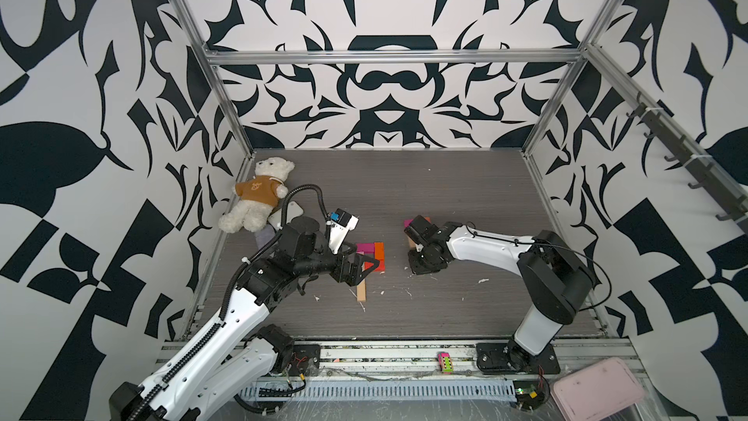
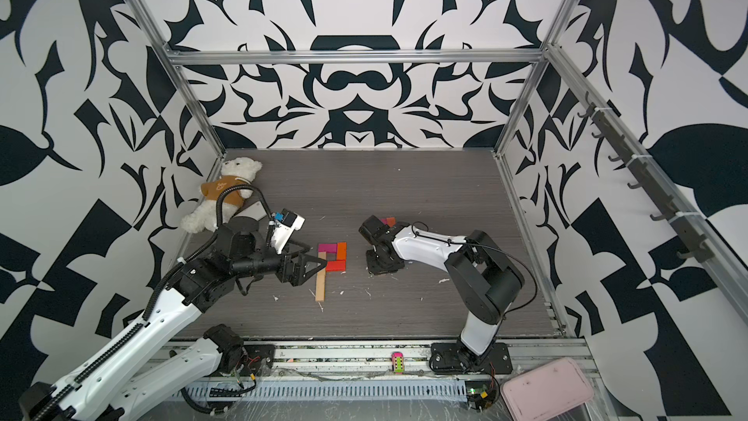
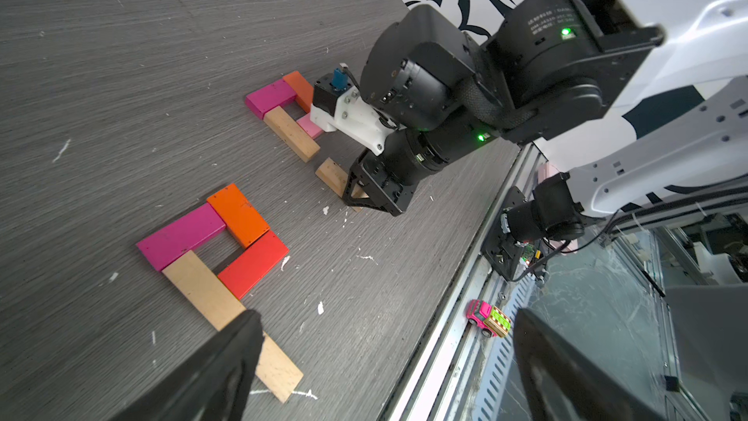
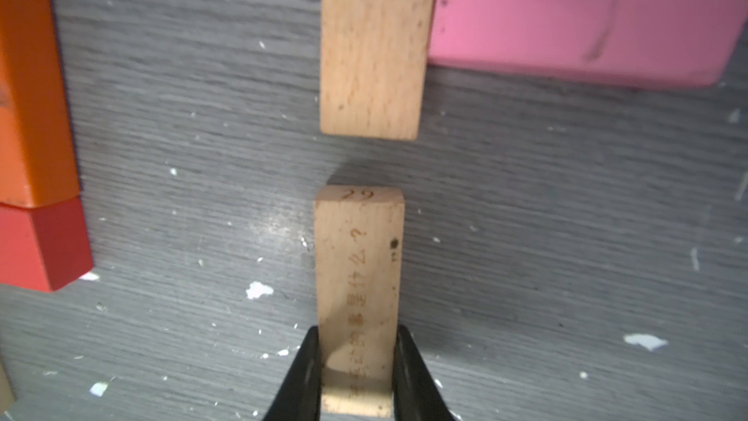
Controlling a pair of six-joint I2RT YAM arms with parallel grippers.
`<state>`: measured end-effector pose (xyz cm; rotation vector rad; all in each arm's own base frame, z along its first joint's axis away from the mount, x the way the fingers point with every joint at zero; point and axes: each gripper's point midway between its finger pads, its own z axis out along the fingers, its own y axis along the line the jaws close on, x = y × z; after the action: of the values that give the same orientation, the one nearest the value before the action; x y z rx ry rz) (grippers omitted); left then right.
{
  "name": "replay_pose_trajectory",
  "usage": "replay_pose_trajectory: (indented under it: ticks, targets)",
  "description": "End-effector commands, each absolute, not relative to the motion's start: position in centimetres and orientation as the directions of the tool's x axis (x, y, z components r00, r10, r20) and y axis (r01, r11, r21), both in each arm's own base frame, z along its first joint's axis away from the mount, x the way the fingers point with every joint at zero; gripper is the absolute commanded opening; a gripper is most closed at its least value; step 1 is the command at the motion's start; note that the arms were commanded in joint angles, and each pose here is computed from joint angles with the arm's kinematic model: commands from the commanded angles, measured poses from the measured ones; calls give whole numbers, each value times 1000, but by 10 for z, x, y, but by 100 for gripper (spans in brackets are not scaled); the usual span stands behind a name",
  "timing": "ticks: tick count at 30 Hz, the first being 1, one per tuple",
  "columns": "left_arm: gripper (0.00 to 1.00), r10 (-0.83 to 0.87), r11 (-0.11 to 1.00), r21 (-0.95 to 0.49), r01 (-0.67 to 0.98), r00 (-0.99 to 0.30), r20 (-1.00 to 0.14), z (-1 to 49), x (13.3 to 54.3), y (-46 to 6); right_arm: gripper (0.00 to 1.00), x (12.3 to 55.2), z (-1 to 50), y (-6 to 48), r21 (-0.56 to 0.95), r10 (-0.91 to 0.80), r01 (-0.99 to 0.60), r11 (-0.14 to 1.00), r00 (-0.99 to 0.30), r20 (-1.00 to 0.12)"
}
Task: Assemble the letter p with building blocks
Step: Assemble the building block at the center of the board.
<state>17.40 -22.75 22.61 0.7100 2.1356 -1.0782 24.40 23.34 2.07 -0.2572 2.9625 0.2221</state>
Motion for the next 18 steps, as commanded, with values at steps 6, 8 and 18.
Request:
replay_pose_trajectory:
  ticks: [6, 8, 18]
  targets:
    - [99, 200, 386, -539, 749, -638, -743, 235, 155, -239, 9, 251, 26, 232, 112, -125, -147, 983, -974, -187]
    - [99, 202, 380, -541, 750, -639, -743, 235, 154, -240, 9, 252, 26, 232, 110, -124, -147, 983, -974, -188]
    - [99, 205, 376, -558, 739, -654, -728, 233, 154, -241, 9, 256, 26, 233, 102, -115, -136, 985, -975, -191]
